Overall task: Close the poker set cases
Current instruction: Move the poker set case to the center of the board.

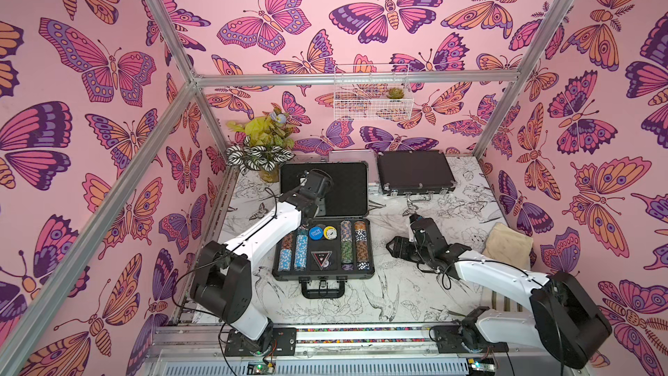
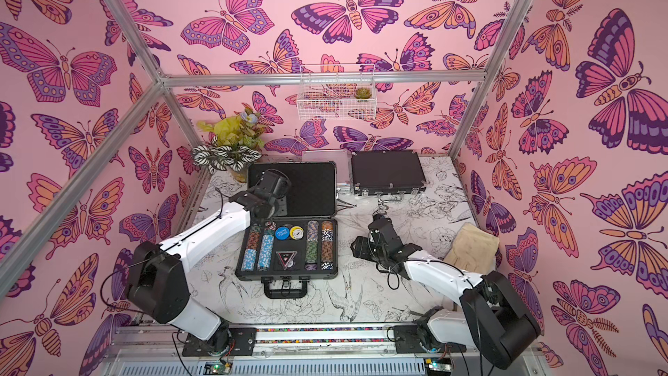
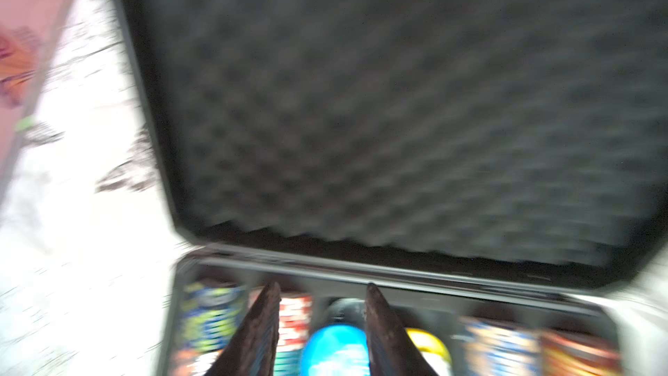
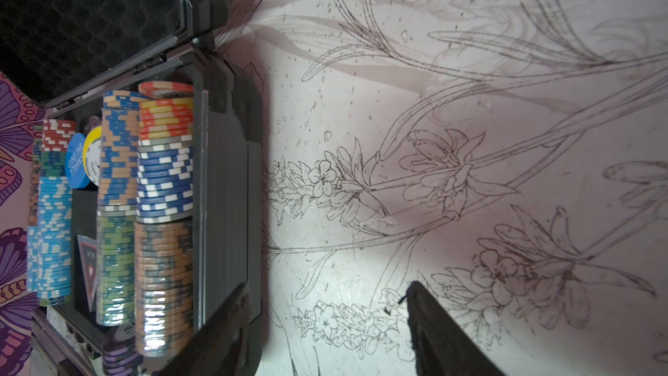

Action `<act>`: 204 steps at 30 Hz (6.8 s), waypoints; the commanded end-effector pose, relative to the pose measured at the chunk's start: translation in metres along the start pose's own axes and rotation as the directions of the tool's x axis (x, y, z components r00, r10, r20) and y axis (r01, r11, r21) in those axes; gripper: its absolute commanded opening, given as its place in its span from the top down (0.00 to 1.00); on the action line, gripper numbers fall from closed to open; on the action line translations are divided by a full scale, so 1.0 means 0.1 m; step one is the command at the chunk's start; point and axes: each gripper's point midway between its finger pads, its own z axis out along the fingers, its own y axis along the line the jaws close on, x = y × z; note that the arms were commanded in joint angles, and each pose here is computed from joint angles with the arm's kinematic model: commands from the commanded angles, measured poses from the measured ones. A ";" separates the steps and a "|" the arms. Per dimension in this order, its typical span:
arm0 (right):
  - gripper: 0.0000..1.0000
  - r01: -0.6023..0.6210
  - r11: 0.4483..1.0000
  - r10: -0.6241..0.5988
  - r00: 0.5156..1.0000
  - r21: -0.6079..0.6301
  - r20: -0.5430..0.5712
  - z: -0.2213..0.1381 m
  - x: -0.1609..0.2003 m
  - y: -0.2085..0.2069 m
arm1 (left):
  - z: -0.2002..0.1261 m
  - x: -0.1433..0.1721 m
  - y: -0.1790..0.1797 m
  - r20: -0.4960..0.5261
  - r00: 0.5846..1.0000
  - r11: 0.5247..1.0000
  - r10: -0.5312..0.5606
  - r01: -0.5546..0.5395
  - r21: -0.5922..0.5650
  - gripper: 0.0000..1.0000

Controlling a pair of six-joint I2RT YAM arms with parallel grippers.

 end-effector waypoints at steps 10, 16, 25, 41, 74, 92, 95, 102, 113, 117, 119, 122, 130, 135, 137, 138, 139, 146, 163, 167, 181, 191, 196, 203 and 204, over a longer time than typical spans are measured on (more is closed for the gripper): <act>0.31 0.015 0.999 -0.016 1.000 -0.049 -0.007 0.04 -0.05 0.21 | 0.44 0.19 0.96 -0.020 0.981 0.962 -0.195 0.187 -0.199 0.59; 0.31 0.013 0.999 -0.014 1.000 -0.042 -0.017 0.07 -0.02 0.21 | 0.65 0.05 0.96 -0.008 0.980 0.966 -0.201 0.197 -0.168 0.59; 0.31 0.023 0.999 -0.024 0.999 -0.033 -0.033 0.12 0.00 0.25 | 0.88 -0.01 0.99 -0.011 0.965 0.963 -0.261 0.260 -0.075 0.62; 0.31 0.042 0.999 -0.042 0.998 -0.008 -0.052 0.18 0.04 0.26 | 0.93 -0.10 0.83 0.021 0.967 0.963 -0.255 0.252 0.092 0.79; 0.31 0.054 0.998 -0.054 0.999 0.020 -0.007 0.02 -0.16 0.18 | 0.72 0.35 0.16 -0.088 0.936 0.920 -0.341 0.351 0.175 0.83; 0.32 0.036 0.999 -0.038 0.996 0.036 0.082 -0.09 -0.43 0.12 | 0.75 0.47 -0.13 -0.131 0.877 0.868 -0.463 0.478 0.131 0.81; 0.38 0.062 0.996 -0.070 0.988 0.058 0.137 -0.10 -0.61 0.16 | 0.77 0.50 -0.12 -0.133 0.885 0.878 -0.447 0.462 0.125 0.81; 0.47 0.107 0.984 -0.138 0.966 0.144 0.220 0.07 -1.05 0.24 | 0.73 0.48 -0.12 -0.129 0.891 0.883 -0.435 0.450 0.129 0.81; 0.54 0.112 0.967 -0.164 0.962 0.229 0.220 0.31 -1.28 0.16 | 0.67 0.44 -0.09 -0.109 0.903 0.895 -0.415 0.427 0.130 0.80; 0.54 0.126 0.964 -0.176 0.962 0.234 0.208 0.35 -1.30 0.17 | 0.65 0.41 -0.09 -0.105 0.904 0.894 -0.415 0.426 0.137 0.80; 0.54 0.130 0.965 -0.178 0.962 0.229 0.206 0.37 -1.31 0.18 | 0.65 0.41 -0.09 -0.106 0.903 0.894 -0.415 0.427 0.138 0.80; 0.54 0.131 0.972 -0.172 0.962 0.196 0.210 0.37 -1.33 0.25 | 0.64 0.40 -0.10 -0.104 0.904 0.894 -0.414 0.426 0.140 0.80; 0.52 0.131 0.983 -0.159 0.960 0.131 0.232 0.38 -1.42 0.43 | 0.61 0.38 -0.09 -0.098 0.906 0.895 -0.411 0.422 0.147 0.80; 0.53 0.125 0.985 -0.149 0.962 0.116 0.229 0.49 -1.47 0.49 | 0.60 0.37 -0.08 -0.093 0.908 0.896 -0.409 0.419 0.147 0.80; 0.53 0.123 0.986 -0.146 0.962 0.110 0.230 0.53 -1.49 0.50 | 0.59 0.38 -0.09 -0.096 0.909 0.896 -0.407 0.417 0.149 0.80; 0.53 0.123 0.986 -0.146 0.963 0.110 0.229 0.54 -1.50 0.51 | 0.60 0.38 -0.08 -0.096 0.908 0.896 -0.408 0.418 0.148 0.80; 0.53 0.122 0.987 -0.144 0.963 0.109 0.228 0.56 -1.50 0.51 | 0.59 0.37 -0.09 -0.096 0.908 0.896 -0.407 0.417 0.152 0.80; 0.69 0.156 0.981 -0.180 0.954 0.116 0.240 0.71 -1.60 0.54 | 0.58 0.34 -0.13 -0.098 0.914 0.898 -0.394 0.406 0.169 0.80; 1.00 0.213 0.966 -0.250 0.909 0.146 0.332 0.69 -2.02 0.49 | 0.60 0.31 -0.49 -0.152 0.940 0.905 -0.307 0.337 0.260 0.81; 1.00 0.248 0.956 -0.287 0.898 0.154 0.334 0.71 -2.15 0.52 | 0.65 0.28 -0.58 -0.160 0.942 0.905 -0.294 0.328 0.272 0.81; 0.93 0.296 0.952 -0.304 0.898 0.072 0.320 0.74 -2.29 0.64 | 0.65 0.31 -0.66 -0.165 0.950 0.915 -0.263 0.300 0.270 0.74; 0.66 0.293 0.952 -0.307 0.897 0.093 0.317 0.48 -2.24 0.53 | 0.54 0.20 -0.49 -0.154 0.960 0.921 -0.233 0.269 0.283 0.54; 0.56 0.266 0.959 -0.284 0.896 0.100 0.341 0.26 -2.27 0.46 | 0.39 0.13 -0.43 -0.161 0.959 0.916 -0.235 0.274 0.294 0.52; 0.50 0.245 0.964 -0.265 0.911 0.103 0.315 0.15 -2.15 0.41 | 0.16 -0.14 -0.70 -0.244 0.912 0.821 -0.331 0.406 0.402 0.51; 0.49 0.238 0.967 -0.256 0.917 0.095 0.307 0.15 -2.11 0.40 | 0.13 -0.23 -0.76 -0.250 0.902 0.799 -0.352 0.429 0.421 0.51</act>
